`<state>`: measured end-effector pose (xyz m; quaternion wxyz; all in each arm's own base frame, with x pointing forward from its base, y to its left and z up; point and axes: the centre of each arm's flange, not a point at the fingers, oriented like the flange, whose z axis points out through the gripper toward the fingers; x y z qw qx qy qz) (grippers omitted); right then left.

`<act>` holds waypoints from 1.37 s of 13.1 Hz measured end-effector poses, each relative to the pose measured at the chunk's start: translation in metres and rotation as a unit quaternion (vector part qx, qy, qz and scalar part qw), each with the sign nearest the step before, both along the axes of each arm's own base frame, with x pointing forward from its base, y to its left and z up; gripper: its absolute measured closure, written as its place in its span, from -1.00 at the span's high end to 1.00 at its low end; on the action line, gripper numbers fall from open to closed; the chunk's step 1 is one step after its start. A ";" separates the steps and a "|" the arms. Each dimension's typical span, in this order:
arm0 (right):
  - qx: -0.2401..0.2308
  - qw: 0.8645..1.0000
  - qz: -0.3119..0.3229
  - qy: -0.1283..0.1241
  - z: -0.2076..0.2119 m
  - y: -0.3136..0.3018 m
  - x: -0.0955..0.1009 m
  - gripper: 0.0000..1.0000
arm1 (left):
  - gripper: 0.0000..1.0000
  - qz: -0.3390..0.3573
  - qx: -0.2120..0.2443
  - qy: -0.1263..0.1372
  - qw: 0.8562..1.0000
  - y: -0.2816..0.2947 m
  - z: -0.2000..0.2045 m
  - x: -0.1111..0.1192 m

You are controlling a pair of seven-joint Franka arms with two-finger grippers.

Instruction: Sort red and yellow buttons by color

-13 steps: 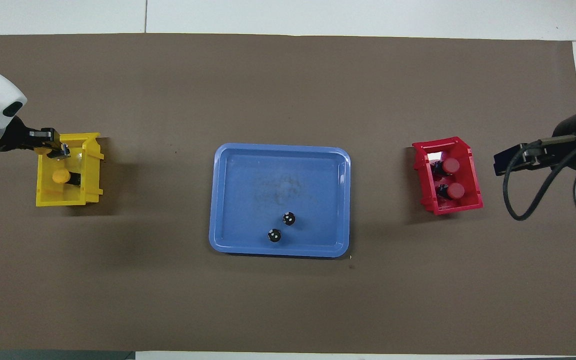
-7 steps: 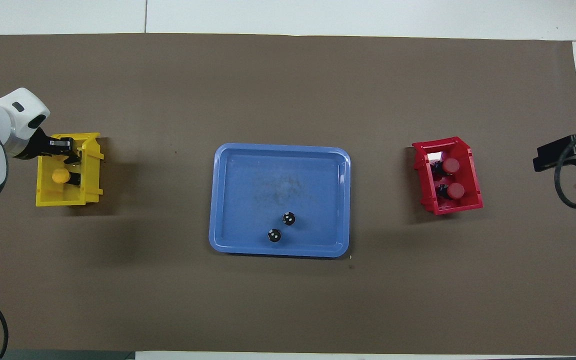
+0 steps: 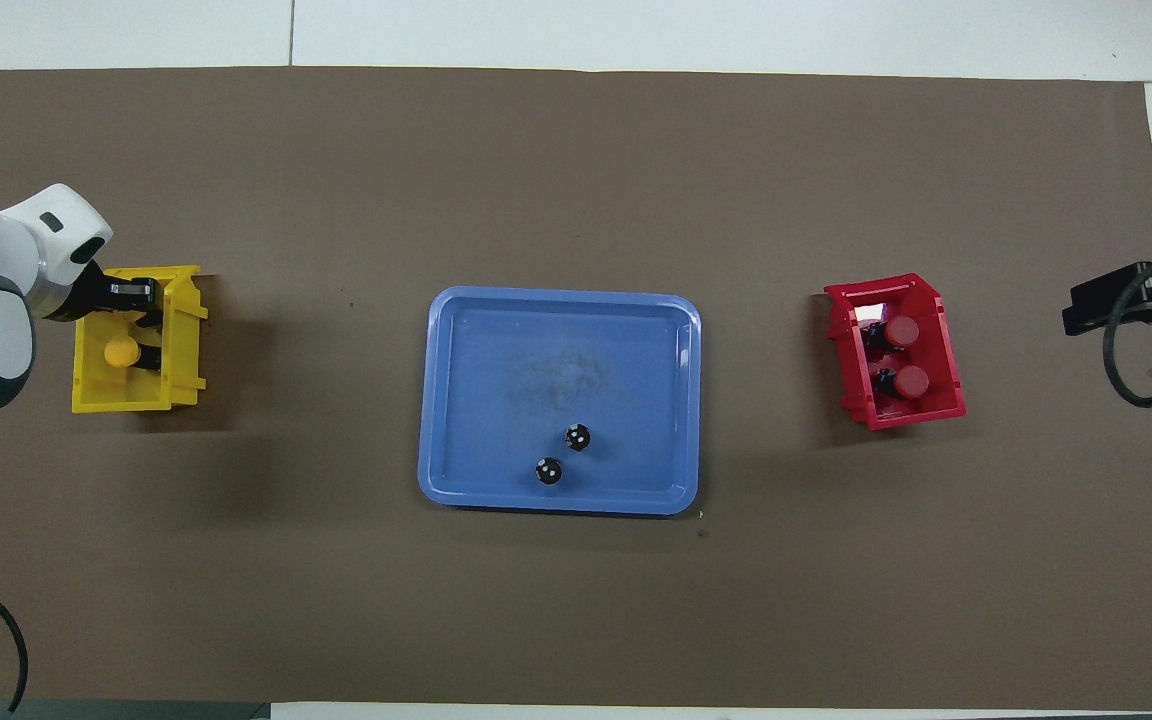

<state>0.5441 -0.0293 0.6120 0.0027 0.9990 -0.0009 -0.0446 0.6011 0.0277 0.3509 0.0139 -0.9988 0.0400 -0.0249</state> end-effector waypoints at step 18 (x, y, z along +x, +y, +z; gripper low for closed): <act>0.000 1.000 0.000 -0.003 0.000 0.000 0.001 0.99 | 1.00 -0.023 0.003 0.042 0.999 -0.027 0.244 -0.040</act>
